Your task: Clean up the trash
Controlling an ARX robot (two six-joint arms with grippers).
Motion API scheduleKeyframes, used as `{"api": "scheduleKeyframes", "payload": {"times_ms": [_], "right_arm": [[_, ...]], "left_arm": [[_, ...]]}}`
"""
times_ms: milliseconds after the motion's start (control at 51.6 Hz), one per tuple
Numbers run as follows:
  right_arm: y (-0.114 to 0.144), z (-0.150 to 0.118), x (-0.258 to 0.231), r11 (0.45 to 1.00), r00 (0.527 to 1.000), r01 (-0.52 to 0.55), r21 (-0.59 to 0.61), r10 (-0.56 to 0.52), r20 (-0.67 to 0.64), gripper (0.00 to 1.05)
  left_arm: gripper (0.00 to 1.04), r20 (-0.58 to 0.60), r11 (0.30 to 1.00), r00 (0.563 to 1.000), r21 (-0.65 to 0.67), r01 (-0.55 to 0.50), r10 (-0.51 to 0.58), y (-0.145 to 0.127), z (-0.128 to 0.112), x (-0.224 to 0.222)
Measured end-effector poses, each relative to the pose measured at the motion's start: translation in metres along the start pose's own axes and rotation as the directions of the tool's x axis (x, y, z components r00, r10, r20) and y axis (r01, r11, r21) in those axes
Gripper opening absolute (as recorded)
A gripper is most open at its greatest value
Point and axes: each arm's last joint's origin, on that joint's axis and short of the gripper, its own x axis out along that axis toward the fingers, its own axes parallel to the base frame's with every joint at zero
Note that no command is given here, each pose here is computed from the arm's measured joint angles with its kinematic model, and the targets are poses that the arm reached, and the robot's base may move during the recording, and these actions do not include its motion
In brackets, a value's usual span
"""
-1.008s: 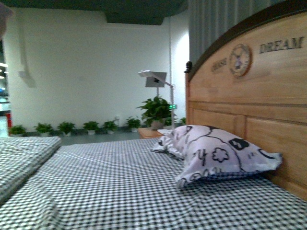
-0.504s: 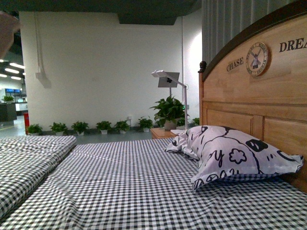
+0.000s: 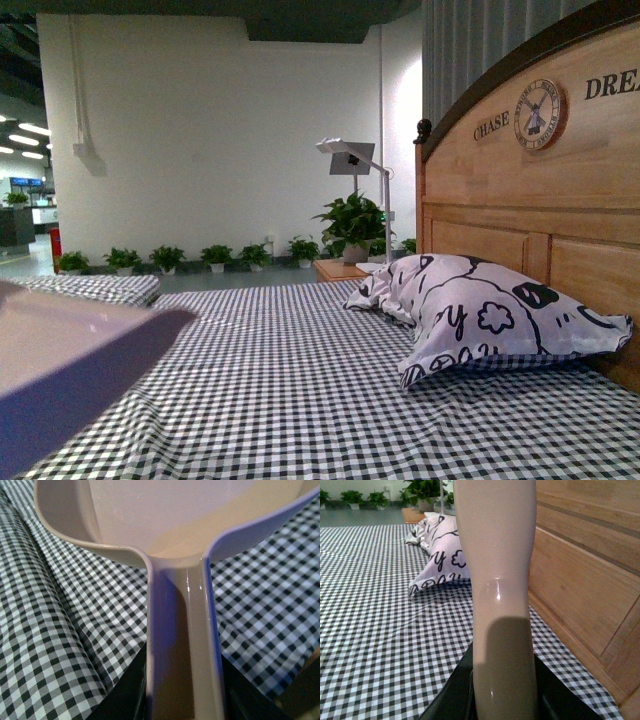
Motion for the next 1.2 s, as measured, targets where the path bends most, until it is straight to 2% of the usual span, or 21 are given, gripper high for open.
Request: {"api": "scheduleKeyframes", "payload": {"times_ms": [136, 484, 756, 1201], "right_arm": [[0.000, 0.000, 0.000, 1.000, 1.000, 0.000, 0.000, 0.000, 0.000, 0.19], [0.000, 0.000, 0.000, 1.000, 1.000, 0.000, 0.000, 0.000, 0.000, 0.19], [0.000, 0.000, 0.000, 1.000, 1.000, 0.000, 0.000, 0.000, 0.000, 0.19], [0.000, 0.000, 0.000, 1.000, 1.000, 0.000, 0.000, 0.000, 0.000, 0.19]], "left_arm": [[0.27, -0.074, 0.994, 0.992, 0.030, 0.108, -0.105, 0.015, -0.009, 0.013], [0.27, -0.152, 0.957, 0.953, 0.080, 0.277, -0.263, 0.004, -0.014, 0.046], [0.27, -0.206, 0.929, 0.933, 0.168, 0.331, -0.295, 0.001, -0.021, 0.080], [0.27, -0.243, 0.913, 0.916, 0.180, 0.367, -0.320, -0.002, -0.035, 0.112]]}}
